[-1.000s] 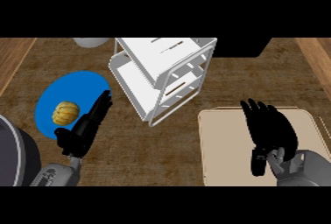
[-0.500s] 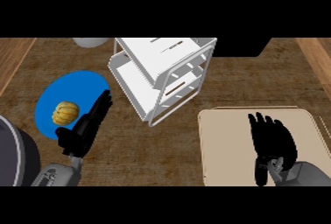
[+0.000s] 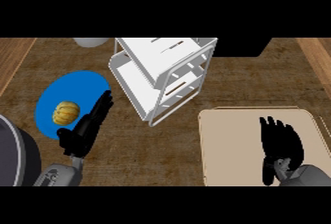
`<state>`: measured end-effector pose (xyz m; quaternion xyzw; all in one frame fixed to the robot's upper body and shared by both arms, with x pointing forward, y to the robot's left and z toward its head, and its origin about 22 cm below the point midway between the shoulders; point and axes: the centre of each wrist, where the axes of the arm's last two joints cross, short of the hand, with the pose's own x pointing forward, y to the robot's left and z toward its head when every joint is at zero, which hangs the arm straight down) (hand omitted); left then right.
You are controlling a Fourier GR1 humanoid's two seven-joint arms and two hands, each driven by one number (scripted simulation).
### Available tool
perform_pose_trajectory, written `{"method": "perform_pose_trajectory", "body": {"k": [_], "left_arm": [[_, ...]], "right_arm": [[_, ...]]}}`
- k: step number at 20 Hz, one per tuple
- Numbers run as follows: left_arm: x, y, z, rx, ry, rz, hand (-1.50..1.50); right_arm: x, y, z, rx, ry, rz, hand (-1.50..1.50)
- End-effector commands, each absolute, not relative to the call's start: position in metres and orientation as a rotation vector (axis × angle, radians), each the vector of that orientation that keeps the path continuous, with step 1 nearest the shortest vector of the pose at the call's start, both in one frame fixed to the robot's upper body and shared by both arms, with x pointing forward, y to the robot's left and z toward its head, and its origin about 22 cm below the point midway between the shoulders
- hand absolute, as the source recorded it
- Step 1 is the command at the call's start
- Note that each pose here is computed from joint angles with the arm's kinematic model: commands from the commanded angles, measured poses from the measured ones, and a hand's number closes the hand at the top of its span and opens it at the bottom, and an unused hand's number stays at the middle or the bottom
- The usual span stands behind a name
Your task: Pick the eggplant from the tray and place it in the tiered basket
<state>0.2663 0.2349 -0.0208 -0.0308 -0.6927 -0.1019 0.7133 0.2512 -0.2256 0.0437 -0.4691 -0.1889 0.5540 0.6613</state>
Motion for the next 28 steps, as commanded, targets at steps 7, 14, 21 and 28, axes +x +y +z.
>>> {"method": "perform_pose_trajectory", "body": {"k": [7,14,21,28], "left_arm": [[0.267,0.225,-0.022,-0.057,-1.535,-0.228,0.0],[0.259,0.232,-0.003,-0.062,-1.531,-0.225,0.0],[0.253,0.236,-0.032,-0.08,-1.53,-0.236,0.0],[0.261,0.218,-0.025,-0.075,-1.532,-0.218,0.0]], "right_arm": [[0.243,-0.26,0.024,-1.081,-0.315,1.214,-1.5],[0.233,-0.254,0.005,-1.063,-0.348,1.203,-1.5],[0.235,-0.268,-0.017,-1.049,-0.593,1.204,1.5],[0.261,-0.257,0.011,-1.05,-0.625,1.227,1.5]]}}
